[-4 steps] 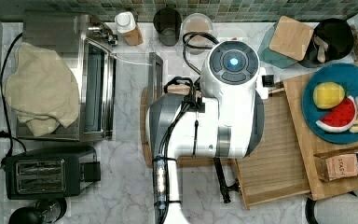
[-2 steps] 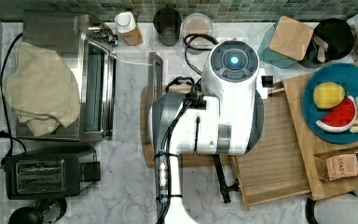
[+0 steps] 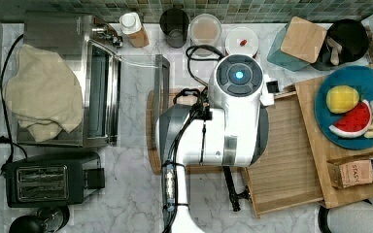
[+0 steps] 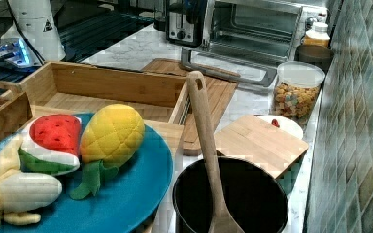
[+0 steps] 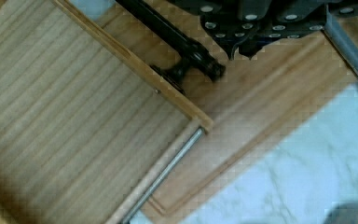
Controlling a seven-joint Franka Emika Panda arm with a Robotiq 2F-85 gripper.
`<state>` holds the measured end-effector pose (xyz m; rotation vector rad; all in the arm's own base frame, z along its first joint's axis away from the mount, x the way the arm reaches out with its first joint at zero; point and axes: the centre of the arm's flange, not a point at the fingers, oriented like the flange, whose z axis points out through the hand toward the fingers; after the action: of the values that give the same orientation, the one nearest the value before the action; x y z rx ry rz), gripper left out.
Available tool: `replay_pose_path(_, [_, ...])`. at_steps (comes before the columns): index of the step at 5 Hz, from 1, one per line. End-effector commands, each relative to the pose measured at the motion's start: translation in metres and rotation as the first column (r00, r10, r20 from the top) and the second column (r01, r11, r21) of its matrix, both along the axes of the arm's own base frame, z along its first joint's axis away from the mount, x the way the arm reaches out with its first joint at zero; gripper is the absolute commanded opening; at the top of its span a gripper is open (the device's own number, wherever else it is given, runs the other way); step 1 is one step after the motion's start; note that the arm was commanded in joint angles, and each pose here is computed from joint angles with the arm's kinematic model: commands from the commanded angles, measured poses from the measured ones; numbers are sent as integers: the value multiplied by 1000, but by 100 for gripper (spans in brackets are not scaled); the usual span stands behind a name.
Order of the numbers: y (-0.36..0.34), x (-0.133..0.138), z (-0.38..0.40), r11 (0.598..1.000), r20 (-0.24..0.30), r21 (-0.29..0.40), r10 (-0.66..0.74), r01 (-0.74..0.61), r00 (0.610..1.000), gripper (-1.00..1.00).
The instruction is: Close the drawer.
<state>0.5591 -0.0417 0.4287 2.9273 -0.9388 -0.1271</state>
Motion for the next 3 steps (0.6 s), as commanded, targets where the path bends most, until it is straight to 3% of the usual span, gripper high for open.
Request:
replay_pose_path(1, [28,-41,-61,977,6,117,180,-180,984,-100])
replay_pose_path(2, [38,-60,-92,968,43,120,217,-221,975,-100])
replay_pose_path(3, [38,-75,-110,956,42,136,255,-258,966,-100])
